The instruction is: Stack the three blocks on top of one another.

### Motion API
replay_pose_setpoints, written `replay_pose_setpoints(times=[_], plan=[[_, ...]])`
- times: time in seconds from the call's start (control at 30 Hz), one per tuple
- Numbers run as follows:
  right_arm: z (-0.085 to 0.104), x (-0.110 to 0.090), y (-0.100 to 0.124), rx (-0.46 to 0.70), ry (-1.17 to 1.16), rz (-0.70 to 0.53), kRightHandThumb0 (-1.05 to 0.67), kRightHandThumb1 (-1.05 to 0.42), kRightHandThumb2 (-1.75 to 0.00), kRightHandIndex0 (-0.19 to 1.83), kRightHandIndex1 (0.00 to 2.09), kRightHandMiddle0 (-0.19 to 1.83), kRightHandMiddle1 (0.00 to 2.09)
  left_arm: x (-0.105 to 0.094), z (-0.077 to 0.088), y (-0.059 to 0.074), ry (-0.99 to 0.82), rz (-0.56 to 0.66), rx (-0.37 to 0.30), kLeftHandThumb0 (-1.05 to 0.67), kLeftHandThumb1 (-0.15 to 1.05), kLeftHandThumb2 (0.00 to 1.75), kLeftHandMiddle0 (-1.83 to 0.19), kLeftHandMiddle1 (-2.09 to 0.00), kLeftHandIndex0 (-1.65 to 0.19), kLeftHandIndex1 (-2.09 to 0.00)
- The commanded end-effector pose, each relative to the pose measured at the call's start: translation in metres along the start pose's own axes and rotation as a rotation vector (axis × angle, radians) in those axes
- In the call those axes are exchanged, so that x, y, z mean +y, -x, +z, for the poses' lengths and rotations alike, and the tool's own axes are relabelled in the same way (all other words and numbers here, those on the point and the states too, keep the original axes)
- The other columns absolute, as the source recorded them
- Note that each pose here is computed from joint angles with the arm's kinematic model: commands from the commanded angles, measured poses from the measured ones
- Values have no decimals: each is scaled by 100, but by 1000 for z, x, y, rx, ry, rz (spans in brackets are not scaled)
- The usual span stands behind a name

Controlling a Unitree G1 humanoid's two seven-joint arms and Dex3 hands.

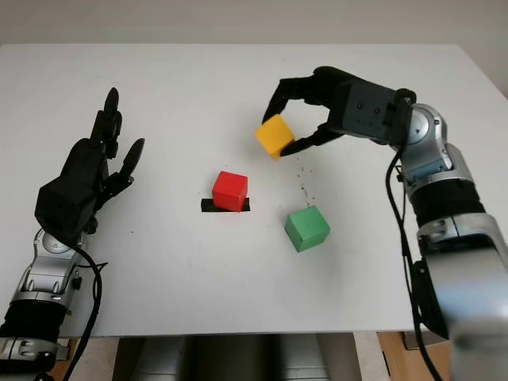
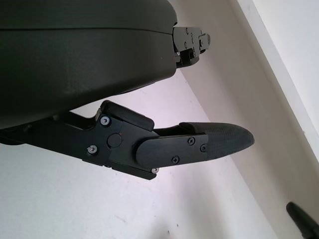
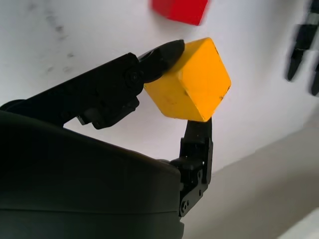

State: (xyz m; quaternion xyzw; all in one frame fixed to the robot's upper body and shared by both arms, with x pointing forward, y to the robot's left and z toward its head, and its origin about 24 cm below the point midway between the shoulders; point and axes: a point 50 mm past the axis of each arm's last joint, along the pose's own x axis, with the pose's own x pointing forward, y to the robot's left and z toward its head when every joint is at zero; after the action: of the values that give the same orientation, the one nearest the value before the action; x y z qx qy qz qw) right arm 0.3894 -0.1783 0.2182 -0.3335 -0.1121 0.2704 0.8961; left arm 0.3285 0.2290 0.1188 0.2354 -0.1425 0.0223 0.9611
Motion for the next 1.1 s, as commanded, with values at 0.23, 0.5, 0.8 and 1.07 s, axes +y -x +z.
replay_pose_setpoints(times=[0.23, 0.5, 0.8, 1.07], plan=[[2, 49, 0, 36, -365, 37, -42, -97, -5, 6, 1, 25, 169, 2, -2, 5, -3, 1, 3, -75, 105, 50, 7, -5, 12, -5], [1, 77, 1, 23, -453, 89, -48, -95, -5, 9, 5, 30, 170, 1, -1, 5, 9, -1, 1, -75, 105, 51, 8, -5, 12, -5], [-8, 87, -1, 79, -449, 94, -46, -95, -5, 13, 7, 32, 169, 2, -2, 6, -1, 9, 0, -75, 105, 51, 8, -6, 12, -6], [-15, 90, -3, 126, -442, 76, -44, -95, -5, 12, 6, 30, 166, 1, -2, 6, -5, -4, 3, -78, 105, 51, 10, -5, 14, -5]])
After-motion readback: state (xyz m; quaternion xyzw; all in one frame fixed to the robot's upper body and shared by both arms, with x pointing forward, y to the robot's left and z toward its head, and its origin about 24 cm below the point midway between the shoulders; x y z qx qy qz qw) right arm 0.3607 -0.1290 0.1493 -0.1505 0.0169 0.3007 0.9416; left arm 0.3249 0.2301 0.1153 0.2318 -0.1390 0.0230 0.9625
